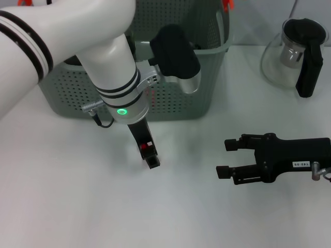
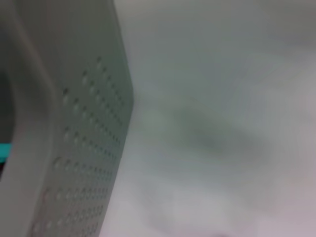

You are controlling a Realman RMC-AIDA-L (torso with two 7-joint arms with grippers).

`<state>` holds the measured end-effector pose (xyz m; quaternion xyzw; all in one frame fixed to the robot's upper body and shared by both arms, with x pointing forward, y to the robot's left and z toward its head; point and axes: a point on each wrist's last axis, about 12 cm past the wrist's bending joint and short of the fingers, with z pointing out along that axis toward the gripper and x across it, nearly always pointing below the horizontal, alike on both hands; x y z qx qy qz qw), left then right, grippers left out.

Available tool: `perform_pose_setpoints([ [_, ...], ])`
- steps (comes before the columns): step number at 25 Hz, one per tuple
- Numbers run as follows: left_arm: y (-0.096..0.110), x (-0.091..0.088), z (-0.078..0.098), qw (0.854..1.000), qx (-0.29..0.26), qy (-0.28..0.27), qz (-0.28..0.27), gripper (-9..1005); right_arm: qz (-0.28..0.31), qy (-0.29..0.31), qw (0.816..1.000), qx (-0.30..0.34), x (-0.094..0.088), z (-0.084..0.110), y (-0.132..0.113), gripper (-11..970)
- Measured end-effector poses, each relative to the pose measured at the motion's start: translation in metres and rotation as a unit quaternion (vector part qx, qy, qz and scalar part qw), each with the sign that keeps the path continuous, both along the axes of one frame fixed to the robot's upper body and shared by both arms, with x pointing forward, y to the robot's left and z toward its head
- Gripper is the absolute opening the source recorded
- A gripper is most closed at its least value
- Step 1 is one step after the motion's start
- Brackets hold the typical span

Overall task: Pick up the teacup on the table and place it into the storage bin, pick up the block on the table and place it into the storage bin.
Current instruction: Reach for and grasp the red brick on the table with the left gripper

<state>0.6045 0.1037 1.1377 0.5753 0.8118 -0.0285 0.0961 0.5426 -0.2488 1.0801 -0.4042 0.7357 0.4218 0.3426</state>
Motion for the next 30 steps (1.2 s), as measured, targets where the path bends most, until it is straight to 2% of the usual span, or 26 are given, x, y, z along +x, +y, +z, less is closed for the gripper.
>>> perform_pose_setpoints([
  [7,0.001,0.002,0.0,1.0,-0.01,0.006,0.013,755,0.001,0.0,1.0,-0.001,-0.001,-0.001,0.0,913],
  [13,0.002,0.002,-0.004,1.0,-0.007,0.007,0.019,875,0.003,0.001,1.0,-0.002,-0.001,-0.001,0.0,912],
  [30,0.003,0.008,-0.018,1.0,0.003,-0.001,0.031,868,0.008,0.003,1.0,-0.002,-0.004,-0.003,0.001,914],
])
